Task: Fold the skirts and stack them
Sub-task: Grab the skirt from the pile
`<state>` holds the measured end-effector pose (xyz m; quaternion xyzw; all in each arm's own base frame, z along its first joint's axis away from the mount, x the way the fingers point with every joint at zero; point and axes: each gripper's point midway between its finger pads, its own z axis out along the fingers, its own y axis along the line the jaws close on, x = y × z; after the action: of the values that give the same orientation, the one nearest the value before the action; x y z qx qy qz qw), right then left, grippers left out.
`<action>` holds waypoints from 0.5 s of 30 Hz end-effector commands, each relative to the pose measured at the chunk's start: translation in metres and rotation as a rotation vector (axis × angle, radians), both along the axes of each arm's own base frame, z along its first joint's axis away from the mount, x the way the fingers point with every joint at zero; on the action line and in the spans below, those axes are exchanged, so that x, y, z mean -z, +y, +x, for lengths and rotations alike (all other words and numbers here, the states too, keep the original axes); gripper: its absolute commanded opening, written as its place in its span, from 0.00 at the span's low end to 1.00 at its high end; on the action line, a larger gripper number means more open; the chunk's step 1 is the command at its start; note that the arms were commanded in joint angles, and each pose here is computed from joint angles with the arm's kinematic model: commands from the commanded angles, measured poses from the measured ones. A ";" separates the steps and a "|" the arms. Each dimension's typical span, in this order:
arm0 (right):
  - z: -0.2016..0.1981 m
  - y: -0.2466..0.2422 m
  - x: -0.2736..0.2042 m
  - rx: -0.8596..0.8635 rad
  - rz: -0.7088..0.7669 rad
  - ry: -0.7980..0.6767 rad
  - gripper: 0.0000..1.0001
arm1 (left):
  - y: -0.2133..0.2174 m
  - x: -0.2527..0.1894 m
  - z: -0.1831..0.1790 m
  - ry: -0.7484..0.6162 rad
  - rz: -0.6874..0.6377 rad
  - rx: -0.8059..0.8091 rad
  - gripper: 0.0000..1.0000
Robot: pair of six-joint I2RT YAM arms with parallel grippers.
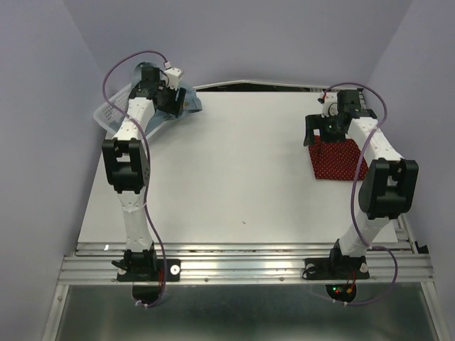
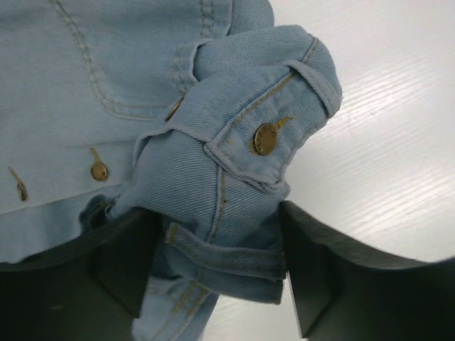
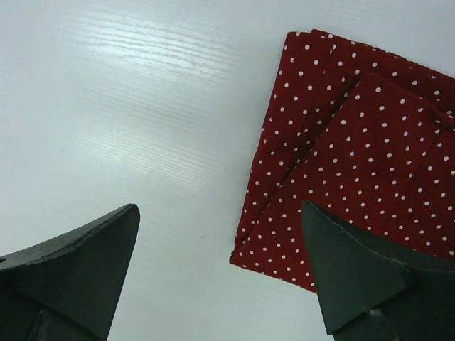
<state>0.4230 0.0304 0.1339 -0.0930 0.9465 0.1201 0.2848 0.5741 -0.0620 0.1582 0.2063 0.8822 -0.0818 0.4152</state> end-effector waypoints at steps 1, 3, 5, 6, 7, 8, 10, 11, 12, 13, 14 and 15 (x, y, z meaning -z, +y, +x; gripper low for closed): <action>0.000 0.003 -0.020 0.007 0.021 -0.039 1.00 | 0.008 -0.019 0.014 -0.064 0.062 -0.026 0.65; -0.001 0.004 -0.023 0.007 0.024 -0.046 1.00 | 0.006 -0.035 0.014 -0.101 0.048 -0.019 0.51; -0.001 0.005 -0.025 0.004 0.025 -0.054 1.00 | 0.000 -0.057 0.010 -0.149 0.017 -0.004 0.38; -0.002 0.005 -0.025 0.004 0.025 -0.056 1.00 | -0.002 -0.066 0.009 -0.164 -0.003 -0.009 0.34; -0.002 0.005 -0.026 0.003 0.026 -0.059 1.00 | -0.003 -0.077 0.007 -0.192 -0.009 -0.003 0.31; -0.002 0.005 -0.027 0.001 0.029 -0.061 1.00 | -0.007 -0.099 0.003 -0.232 -0.037 0.004 0.31; -0.003 0.006 -0.028 0.000 0.033 -0.062 1.00 | -0.009 -0.119 -0.001 -0.268 -0.056 0.009 0.31; -0.005 0.007 -0.027 -0.001 0.035 -0.057 1.00 | -0.010 -0.129 -0.003 -0.282 -0.072 0.009 0.31; -0.005 0.007 -0.028 -0.003 0.037 -0.060 1.00 | -0.011 -0.147 -0.007 -0.313 -0.088 0.019 0.28; -0.006 0.007 -0.029 -0.001 0.040 -0.064 1.00 | -0.009 -0.156 -0.008 -0.328 -0.100 0.013 0.18; -0.006 0.008 -0.030 -0.002 0.041 -0.067 1.00 | -0.007 -0.165 -0.008 -0.342 -0.111 0.003 0.04; -0.006 0.008 -0.031 -0.004 0.041 -0.074 1.00 | -0.006 -0.181 -0.008 -0.367 -0.138 -0.020 0.00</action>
<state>0.4218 0.0339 0.1449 -0.0898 0.9421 0.1286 0.2962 0.5710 -0.0655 0.2074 0.1949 0.8633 -0.0866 0.4574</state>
